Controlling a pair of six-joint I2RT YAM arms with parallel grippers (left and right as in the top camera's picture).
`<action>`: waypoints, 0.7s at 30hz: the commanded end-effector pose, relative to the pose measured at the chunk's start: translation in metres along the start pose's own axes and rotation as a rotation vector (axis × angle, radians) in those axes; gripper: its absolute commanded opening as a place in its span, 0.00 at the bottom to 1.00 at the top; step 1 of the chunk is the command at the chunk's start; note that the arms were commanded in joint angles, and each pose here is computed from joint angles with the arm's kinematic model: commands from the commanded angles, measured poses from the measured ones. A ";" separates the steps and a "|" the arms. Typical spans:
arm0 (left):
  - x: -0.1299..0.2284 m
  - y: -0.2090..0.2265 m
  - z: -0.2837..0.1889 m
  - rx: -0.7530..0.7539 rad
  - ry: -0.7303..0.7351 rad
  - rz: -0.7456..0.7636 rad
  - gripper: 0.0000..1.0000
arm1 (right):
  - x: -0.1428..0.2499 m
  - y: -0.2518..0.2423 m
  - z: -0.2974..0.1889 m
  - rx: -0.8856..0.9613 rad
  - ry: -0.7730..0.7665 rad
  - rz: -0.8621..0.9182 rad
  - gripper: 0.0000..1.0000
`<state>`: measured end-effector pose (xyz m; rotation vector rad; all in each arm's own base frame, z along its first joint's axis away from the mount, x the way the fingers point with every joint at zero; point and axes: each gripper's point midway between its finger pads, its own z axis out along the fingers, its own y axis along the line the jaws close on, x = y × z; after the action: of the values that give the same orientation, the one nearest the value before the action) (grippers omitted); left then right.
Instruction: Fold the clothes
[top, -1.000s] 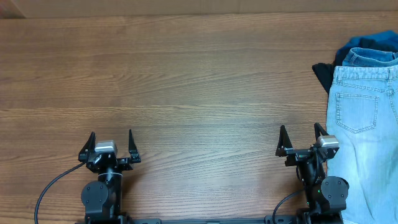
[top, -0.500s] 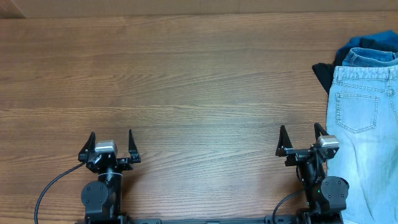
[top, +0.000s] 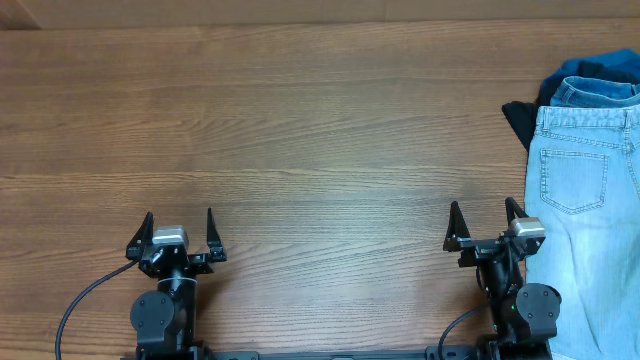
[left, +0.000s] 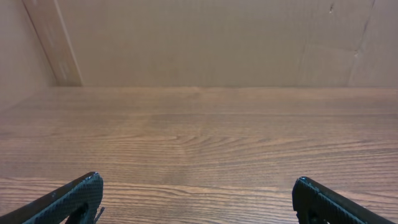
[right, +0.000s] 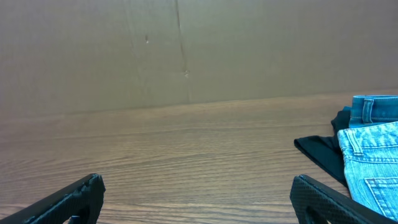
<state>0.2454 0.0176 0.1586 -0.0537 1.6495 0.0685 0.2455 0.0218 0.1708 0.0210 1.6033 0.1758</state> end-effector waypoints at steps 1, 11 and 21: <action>0.002 -0.003 0.000 0.017 -0.004 0.020 1.00 | 0.002 -0.001 0.000 0.007 -0.002 -0.002 1.00; 0.002 -0.003 0.000 0.017 -0.004 0.020 1.00 | 0.002 -0.001 0.000 0.007 -0.002 -0.002 1.00; 0.002 -0.003 0.000 0.017 -0.003 0.020 1.00 | -0.015 0.039 -0.005 -0.224 -0.065 -0.014 1.00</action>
<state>0.2454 0.0176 0.1586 -0.0531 1.6495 0.0685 0.2441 0.0329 0.1831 -0.0332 1.5549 0.2283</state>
